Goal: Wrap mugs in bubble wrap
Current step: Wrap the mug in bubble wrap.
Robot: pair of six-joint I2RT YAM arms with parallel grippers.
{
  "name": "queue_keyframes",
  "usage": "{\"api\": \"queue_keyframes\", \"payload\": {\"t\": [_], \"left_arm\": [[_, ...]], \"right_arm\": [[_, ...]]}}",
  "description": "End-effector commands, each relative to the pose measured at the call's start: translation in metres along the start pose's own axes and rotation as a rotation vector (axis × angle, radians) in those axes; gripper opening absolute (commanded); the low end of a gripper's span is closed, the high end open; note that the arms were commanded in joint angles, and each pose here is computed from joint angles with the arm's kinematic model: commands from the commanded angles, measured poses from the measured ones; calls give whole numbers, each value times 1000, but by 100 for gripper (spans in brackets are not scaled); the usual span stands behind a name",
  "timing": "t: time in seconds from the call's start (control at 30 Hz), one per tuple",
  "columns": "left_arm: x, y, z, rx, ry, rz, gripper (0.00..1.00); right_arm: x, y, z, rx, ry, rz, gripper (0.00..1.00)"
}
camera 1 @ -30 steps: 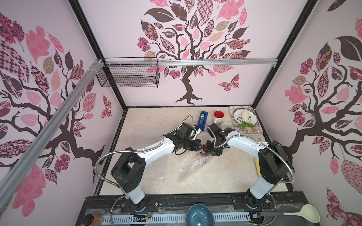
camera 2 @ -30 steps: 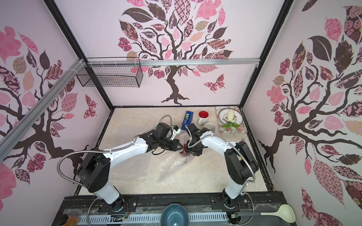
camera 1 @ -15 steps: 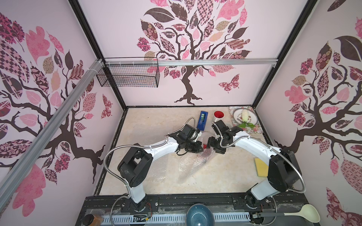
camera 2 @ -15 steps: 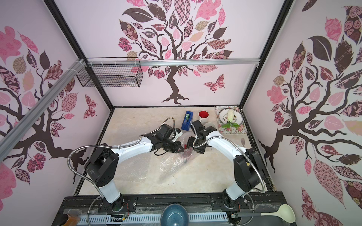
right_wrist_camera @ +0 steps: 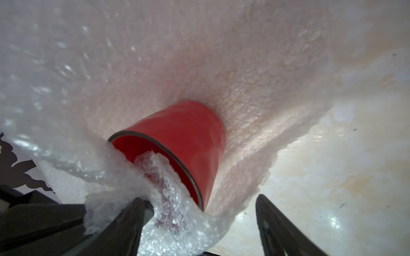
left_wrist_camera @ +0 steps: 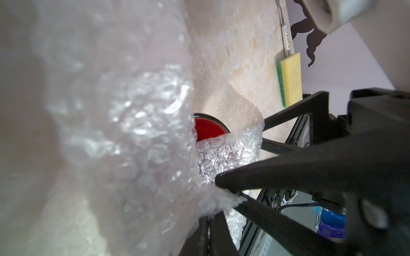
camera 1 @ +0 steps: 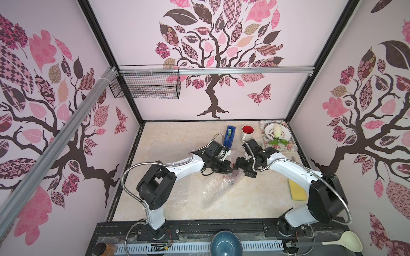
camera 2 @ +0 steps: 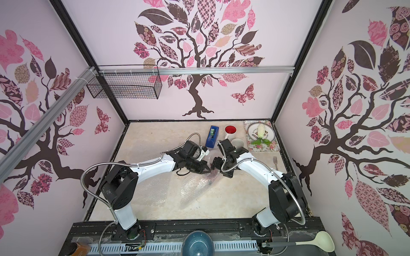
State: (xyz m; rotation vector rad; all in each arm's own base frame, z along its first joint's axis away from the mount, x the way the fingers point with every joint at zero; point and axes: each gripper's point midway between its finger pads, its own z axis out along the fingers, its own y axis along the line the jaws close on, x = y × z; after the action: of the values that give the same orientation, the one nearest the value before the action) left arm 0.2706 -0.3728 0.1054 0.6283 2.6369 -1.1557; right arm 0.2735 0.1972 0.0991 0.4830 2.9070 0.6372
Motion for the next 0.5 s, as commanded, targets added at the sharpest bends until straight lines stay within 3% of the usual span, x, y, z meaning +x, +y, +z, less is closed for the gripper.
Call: {"api": "queue_keyframes", "payload": {"t": [0.0,0.23,0.47], "left_arm": [[-10,-20,1,50,-8,71,0],[-10,-22,4,59,1,83,1],[-9,-23,6,74,11,93,2]], "right_arm": [[-4,19,-12,-93,-32,11,81],[-4,25,-17,-149,-51,17,83],[-2,20,0,-124,-8,18,84]]}}
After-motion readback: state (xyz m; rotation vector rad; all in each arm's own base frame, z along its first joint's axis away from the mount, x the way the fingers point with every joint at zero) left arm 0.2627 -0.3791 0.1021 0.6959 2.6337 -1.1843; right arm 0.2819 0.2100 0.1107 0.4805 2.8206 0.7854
